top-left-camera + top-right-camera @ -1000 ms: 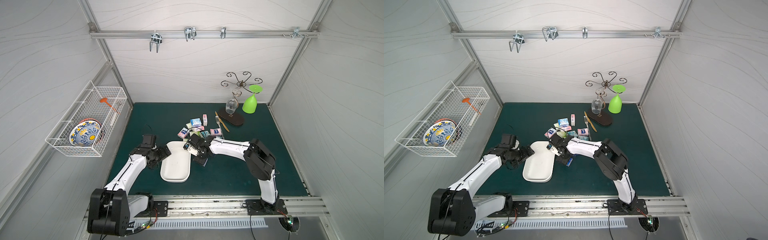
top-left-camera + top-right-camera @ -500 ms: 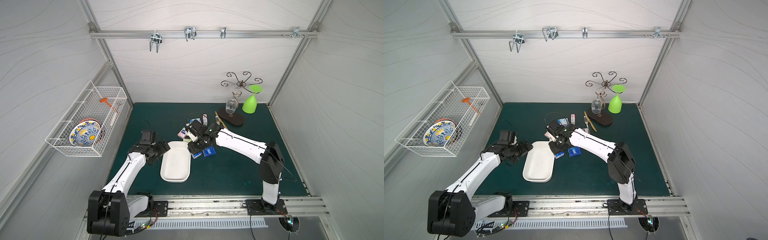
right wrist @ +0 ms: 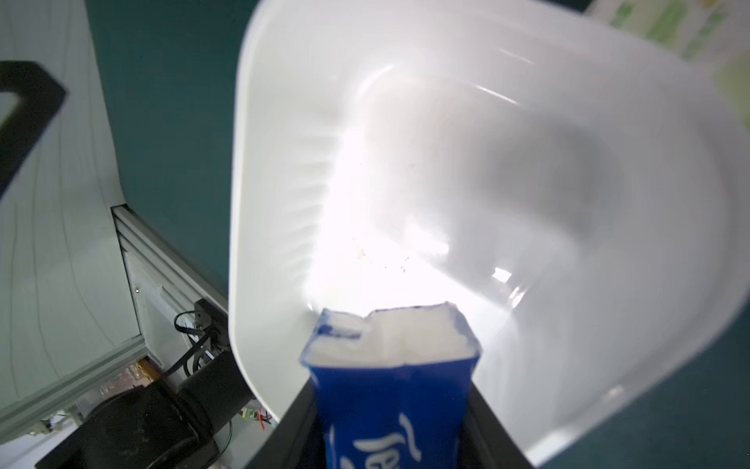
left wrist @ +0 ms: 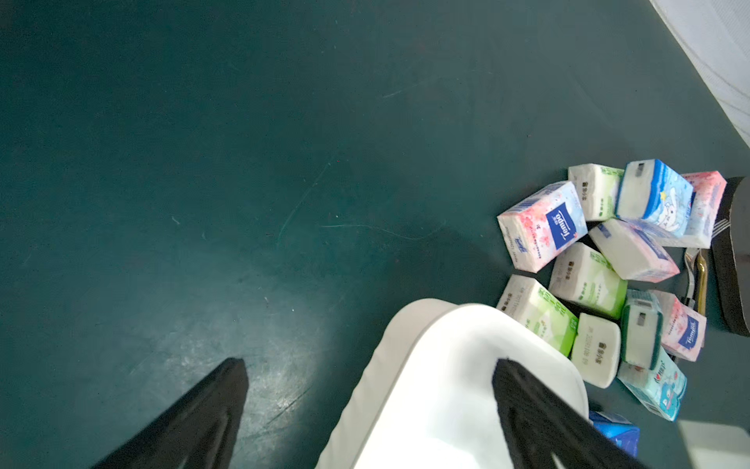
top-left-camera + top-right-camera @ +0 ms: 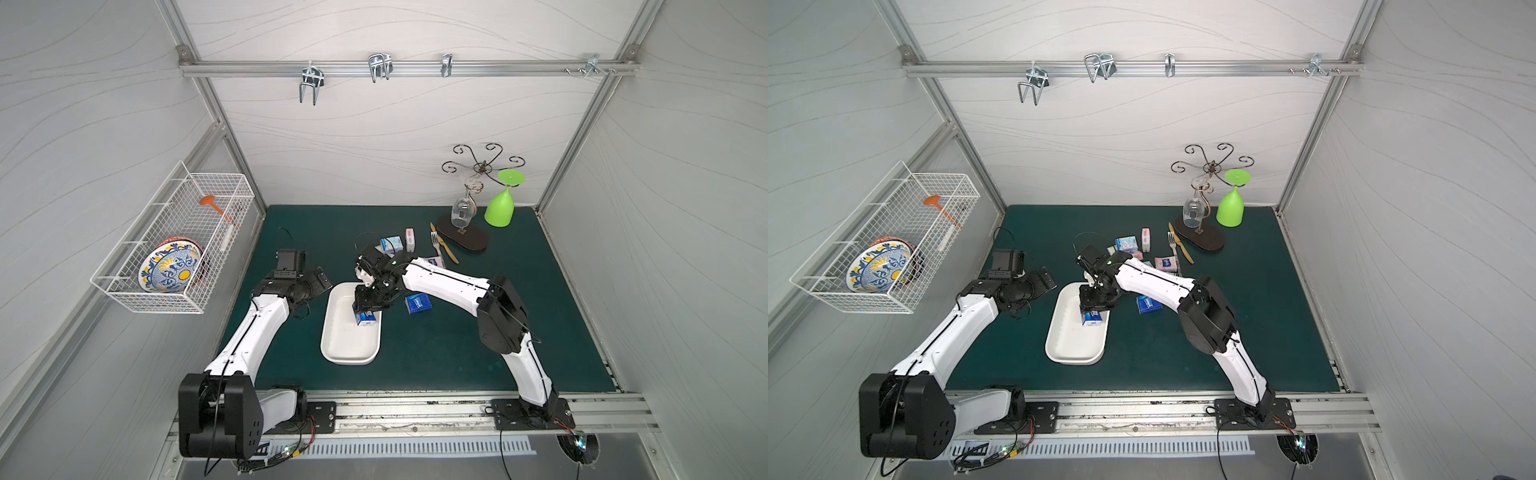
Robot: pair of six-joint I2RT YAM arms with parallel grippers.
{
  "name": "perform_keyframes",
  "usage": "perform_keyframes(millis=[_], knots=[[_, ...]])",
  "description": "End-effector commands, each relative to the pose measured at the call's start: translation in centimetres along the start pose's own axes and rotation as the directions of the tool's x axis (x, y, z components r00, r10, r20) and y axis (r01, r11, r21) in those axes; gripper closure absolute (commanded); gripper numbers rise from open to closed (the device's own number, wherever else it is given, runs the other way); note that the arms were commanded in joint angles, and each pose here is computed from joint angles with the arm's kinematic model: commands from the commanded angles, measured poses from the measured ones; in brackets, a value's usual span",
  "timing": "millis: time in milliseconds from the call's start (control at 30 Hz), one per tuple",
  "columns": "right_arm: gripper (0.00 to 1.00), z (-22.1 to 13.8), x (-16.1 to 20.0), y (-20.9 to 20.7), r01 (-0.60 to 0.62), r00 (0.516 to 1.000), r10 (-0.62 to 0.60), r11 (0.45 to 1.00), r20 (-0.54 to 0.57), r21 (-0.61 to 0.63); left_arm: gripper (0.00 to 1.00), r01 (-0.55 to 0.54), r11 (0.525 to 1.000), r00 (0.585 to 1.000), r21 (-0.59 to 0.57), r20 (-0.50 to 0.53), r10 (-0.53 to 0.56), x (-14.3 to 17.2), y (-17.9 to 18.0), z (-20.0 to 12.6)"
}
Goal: Put the pocket tissues into the storage box
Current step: Adjust the storage box at the center of the board.
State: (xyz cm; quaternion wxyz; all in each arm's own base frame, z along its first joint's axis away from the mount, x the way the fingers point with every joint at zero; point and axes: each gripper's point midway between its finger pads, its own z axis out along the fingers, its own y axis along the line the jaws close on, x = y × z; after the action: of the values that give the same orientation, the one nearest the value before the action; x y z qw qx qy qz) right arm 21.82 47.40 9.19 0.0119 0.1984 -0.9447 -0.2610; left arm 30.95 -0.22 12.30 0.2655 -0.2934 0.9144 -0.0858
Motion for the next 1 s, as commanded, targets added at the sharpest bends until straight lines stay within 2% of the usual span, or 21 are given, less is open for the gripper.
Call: perform_keyframes(millis=[0, 100, 333, 667, 967], knots=[[0.55, 0.7, 0.1, -0.1, -0.084, 0.995, 0.084, 0.996, -0.045, 0.000, 0.01, -0.013, 1.000, 0.999, 0.015, 0.040, 0.012, -1.1, -0.4, -0.2], [0.55, 1.1, 0.1, -1.8, -0.123, 0.991, 0.127, 0.990, -0.050, 0.068, 0.01, -0.012, 1.000, 1.000, 0.022, 0.026, 0.011, -0.7, -0.4, -0.1], [0.54, -0.8, 0.0, -5.2, -0.142, 0.990, 0.140, 0.972, 0.021, 0.189, 0.01, 0.013, 0.997, 0.998, 0.070, -0.055, -0.009, 1.2, -0.8, -0.1], [0.49, -3.1, -0.4, -8.9, -0.022, 0.999, 0.004, 0.924, 0.046, 0.381, 0.02, 0.081, 0.988, 0.981, 0.130, -0.188, -0.055, 4.5, -1.4, 0.2], [0.48, -2.9, -2.5, -11.6, 0.027, 0.990, -0.097, 0.838, 0.100, 0.545, 0.02, 0.113, 0.982, 0.955, 0.152, -0.290, -0.065, 7.8, -1.9, 0.5]])
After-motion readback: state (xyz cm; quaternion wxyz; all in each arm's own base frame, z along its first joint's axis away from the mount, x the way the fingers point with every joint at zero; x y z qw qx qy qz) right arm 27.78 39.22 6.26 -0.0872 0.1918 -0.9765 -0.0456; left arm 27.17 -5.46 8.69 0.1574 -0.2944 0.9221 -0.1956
